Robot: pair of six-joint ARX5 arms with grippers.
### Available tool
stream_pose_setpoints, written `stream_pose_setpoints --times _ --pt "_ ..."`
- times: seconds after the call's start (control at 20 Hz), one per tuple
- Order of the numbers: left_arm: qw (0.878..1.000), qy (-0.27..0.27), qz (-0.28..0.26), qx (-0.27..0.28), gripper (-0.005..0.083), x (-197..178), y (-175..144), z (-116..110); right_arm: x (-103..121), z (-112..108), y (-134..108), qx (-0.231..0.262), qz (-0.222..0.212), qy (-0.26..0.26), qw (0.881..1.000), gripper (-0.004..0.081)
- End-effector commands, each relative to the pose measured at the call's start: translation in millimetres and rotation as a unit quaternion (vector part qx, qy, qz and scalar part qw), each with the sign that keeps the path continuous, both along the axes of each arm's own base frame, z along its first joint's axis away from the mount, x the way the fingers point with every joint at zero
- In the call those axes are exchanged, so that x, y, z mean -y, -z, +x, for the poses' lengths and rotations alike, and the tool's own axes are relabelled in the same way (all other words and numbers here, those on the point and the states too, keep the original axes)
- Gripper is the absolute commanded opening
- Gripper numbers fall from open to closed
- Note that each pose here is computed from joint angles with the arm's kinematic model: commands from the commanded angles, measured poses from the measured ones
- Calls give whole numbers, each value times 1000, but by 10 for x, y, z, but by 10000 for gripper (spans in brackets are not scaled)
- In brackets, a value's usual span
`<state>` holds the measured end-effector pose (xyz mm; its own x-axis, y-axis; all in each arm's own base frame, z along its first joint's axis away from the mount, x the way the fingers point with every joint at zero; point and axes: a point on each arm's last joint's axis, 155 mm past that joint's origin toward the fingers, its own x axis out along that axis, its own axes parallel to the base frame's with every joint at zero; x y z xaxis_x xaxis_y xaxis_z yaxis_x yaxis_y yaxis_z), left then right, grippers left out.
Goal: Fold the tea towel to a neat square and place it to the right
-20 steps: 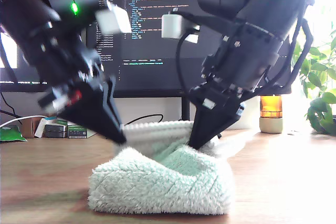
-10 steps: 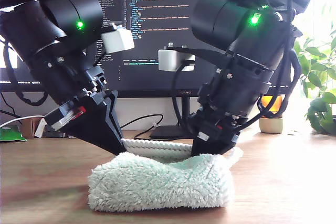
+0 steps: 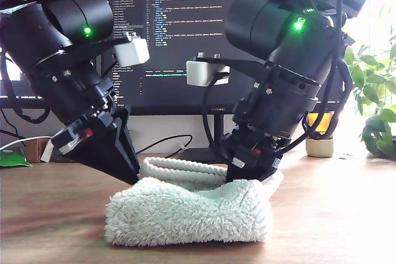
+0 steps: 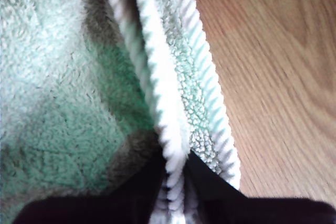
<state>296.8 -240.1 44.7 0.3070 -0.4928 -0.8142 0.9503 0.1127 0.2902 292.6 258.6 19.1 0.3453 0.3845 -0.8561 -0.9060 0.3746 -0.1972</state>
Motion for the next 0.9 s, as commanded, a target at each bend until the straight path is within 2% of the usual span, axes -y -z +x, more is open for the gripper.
stream_pose_setpoints --times 0.0,0.4,0.85 --pt "1000 -1 6 -4 201 -21 47 -24 111 -22 157 -15 -19 10 1000 60" --pt "1000 -19 -7 -5 198 -18 -47 -19 114 16 136 -7 -20 14 1000 213" --pt "1000 -23 -10 -1 195 -21 -90 -12 -46 231 -282 3 -14 27 1000 235"
